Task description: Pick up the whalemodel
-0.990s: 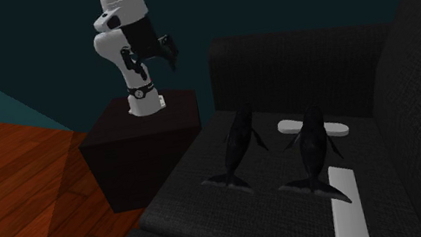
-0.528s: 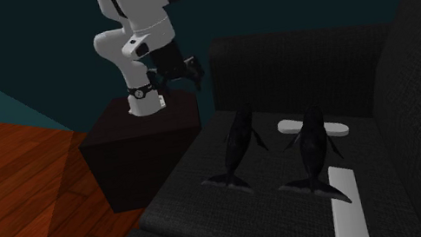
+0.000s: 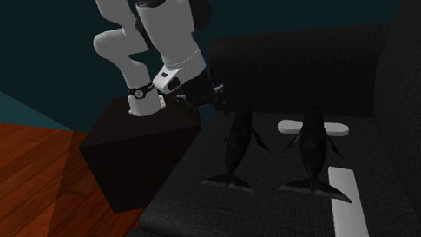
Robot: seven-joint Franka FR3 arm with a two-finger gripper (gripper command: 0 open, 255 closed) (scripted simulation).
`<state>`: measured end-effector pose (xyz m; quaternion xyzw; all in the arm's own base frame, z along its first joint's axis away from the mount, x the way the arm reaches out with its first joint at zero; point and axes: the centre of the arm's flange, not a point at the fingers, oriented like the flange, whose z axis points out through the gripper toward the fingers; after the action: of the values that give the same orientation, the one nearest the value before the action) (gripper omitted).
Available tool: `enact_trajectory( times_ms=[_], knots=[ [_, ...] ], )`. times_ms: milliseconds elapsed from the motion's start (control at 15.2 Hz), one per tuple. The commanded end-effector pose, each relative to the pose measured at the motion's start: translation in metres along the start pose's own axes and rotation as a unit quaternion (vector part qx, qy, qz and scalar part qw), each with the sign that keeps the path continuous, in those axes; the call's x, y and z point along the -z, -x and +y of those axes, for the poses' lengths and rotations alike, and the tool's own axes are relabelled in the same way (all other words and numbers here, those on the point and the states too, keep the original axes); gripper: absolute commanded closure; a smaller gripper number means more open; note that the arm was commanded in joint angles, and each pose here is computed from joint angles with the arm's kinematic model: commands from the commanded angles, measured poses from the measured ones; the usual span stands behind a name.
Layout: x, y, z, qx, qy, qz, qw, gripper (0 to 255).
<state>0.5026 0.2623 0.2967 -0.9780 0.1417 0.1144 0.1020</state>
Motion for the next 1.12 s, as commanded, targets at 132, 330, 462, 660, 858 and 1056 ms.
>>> enact_trajectory(
  times_ms=[132,330,462,660,858,1056],
  knots=[
    [-0.035,-0.024,-0.029,-0.017,-0.009,-0.007,0.9998,0],
    [-0.058,-0.041,-0.049,-0.028,-0.015,-0.011,0.9994,0],
    [-0.068,-0.043,-0.047,-0.028,-0.015,-0.011,0.9994,0],
    [-0.083,-0.047,-0.044,-0.028,-0.015,-0.011,0.9994,0],
    [-0.096,-0.051,-0.042,-0.028,-0.015,-0.011,0.9994,0],
    [-0.096,-0.050,-0.042,-0.028,-0.015,-0.011,0.9994,255]
  ],
)
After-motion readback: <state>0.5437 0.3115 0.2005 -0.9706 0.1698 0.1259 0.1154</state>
